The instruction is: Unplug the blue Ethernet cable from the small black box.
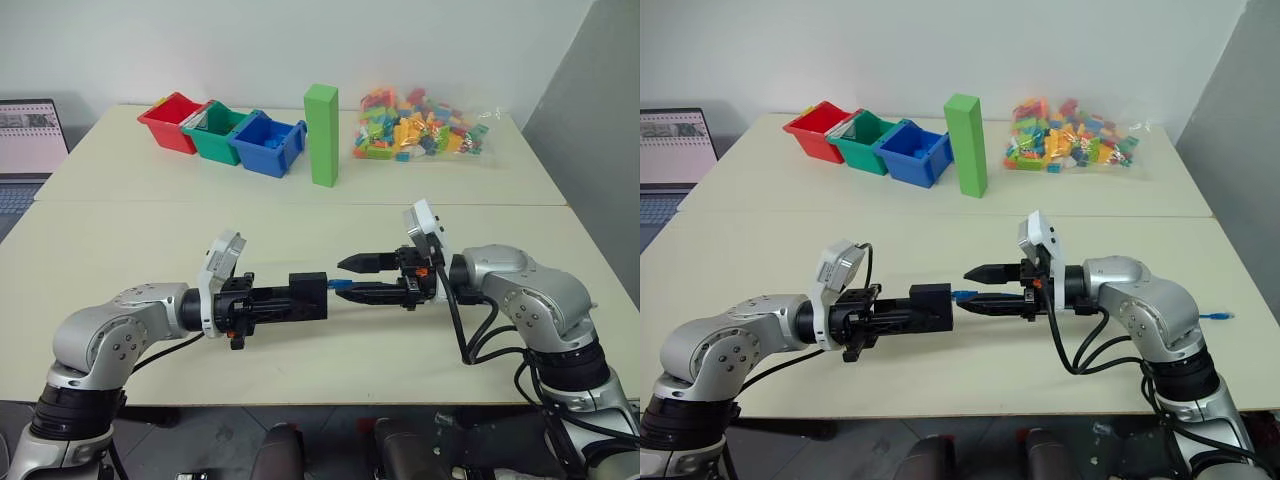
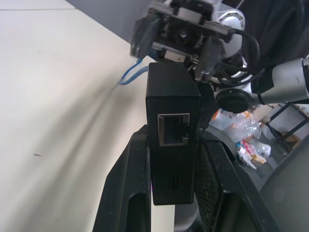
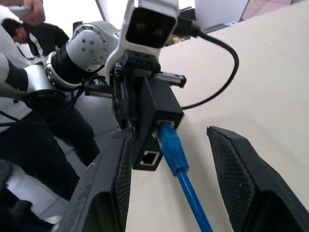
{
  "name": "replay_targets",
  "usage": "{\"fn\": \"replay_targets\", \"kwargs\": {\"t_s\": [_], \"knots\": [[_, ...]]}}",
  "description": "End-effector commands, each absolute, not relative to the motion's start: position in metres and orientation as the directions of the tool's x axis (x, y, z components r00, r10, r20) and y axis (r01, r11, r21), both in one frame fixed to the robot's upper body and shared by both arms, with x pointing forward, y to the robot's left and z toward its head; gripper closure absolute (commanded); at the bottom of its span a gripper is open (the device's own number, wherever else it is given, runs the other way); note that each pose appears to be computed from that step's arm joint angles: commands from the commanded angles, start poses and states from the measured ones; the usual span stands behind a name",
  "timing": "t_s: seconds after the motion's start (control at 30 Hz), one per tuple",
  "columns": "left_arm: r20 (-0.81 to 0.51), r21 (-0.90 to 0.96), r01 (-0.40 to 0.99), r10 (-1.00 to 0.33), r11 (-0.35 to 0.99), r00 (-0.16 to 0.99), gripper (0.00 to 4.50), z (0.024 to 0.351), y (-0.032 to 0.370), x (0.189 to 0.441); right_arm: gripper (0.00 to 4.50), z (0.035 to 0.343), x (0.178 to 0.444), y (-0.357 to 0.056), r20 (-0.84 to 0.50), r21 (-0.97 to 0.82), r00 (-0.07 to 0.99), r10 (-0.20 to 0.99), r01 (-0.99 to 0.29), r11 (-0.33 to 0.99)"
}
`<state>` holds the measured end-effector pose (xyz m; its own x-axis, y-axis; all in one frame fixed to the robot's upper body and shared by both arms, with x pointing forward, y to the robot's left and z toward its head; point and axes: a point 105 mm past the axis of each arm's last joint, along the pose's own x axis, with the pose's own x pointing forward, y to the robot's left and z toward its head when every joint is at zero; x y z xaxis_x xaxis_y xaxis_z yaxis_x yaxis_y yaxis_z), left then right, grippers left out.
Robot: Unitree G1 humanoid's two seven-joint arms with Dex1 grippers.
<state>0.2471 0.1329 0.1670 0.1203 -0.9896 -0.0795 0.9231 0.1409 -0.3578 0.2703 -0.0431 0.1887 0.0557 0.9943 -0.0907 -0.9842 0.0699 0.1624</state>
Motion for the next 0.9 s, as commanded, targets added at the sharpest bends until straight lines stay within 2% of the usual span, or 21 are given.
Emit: {"fn": "replay_targets", "kwargs": {"t_s": [0.03, 0.9], "knots": [[-0.083, -0.314, 0.942, -0.992, 0.117, 0.095, 3.69, 0.175, 0.133, 0.243, 1.99, 0.200, 0.269, -0.043, -0.036, 0.200, 0.038, 0.999, -0.979, 0.045], [-0.079, -0.310, 0.944, -0.992, 0.116, 0.096, 3.69, 0.175, 0.130, 0.244, 1.99, 0.193, 0.263, -0.030, -0.067, 0.235, -0.002, 0.998, -0.972, 0.014]]}}
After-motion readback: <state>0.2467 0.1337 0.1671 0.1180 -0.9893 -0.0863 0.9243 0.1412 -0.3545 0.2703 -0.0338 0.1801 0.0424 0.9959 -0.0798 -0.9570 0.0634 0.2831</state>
